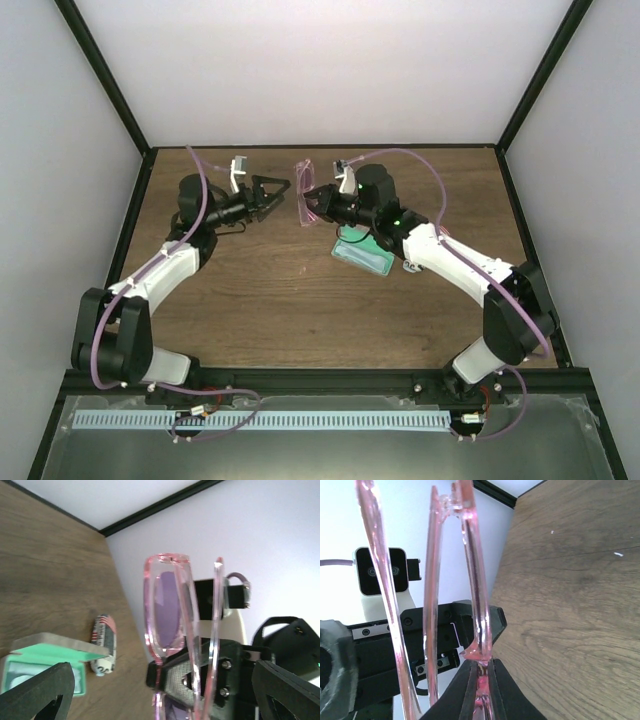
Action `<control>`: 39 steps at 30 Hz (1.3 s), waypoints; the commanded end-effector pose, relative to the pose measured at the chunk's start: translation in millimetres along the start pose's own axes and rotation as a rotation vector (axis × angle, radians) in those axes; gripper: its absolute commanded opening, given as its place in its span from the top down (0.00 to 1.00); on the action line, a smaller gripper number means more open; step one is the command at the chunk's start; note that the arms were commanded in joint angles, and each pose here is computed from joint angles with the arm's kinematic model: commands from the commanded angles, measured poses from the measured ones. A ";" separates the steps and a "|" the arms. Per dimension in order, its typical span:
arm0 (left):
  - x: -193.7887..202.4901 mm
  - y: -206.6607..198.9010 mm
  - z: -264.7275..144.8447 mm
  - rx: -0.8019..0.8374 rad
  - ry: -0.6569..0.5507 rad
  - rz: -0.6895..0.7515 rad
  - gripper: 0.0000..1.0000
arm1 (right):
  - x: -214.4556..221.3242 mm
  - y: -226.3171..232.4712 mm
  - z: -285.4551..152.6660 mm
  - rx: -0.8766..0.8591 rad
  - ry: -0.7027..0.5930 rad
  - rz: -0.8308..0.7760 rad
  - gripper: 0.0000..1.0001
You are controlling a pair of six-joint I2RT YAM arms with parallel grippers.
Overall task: Organize the sunglasses
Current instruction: Pick up the sunglasses from the center of the board.
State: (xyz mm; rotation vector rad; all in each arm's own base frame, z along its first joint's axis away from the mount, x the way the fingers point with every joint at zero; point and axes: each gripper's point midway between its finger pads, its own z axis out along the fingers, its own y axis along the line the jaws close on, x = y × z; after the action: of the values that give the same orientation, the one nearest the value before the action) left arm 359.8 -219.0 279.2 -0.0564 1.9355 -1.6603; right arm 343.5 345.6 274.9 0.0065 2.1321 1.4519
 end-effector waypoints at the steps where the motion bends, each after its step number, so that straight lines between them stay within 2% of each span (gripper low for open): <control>1: 1.8 -47.9 3.4 0.156 0.026 0.094 0.00 | -6.1 26.4 -3.0 -0.103 -0.005 -0.013 0.94; 6: 12.5 -56.4 11.6 0.181 0.071 0.114 0.04 | -7.2 30.2 -0.2 -0.117 0.003 -0.015 0.94; 14: 11.9 -51.5 24.5 0.158 0.093 0.125 0.29 | -0.2 35.1 5.1 -0.155 0.055 -0.020 0.94; 20: 3.5 -51.6 31.6 0.162 0.087 0.130 0.36 | 11.2 36.2 4.4 -0.168 0.103 -0.040 0.93; 29: -1.3 -52.2 33.3 0.163 0.078 0.122 0.63 | 13.5 40.3 2.1 -0.184 0.112 -0.050 0.89; 35: -2.5 -44.7 36.5 0.136 0.090 0.106 0.76 | 15.4 36.3 2.2 -0.164 0.117 -0.045 0.80; 39: -5.7 -47.2 39.4 0.140 0.101 0.114 0.77 | 14.4 30.8 -1.6 -0.119 0.104 -0.061 0.56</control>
State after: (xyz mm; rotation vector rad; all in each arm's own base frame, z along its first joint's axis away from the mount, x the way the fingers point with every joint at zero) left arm 360.1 -260.0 309.5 0.1321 1.8968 -1.7736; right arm 326.6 362.8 284.0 -0.1497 2.1112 1.6118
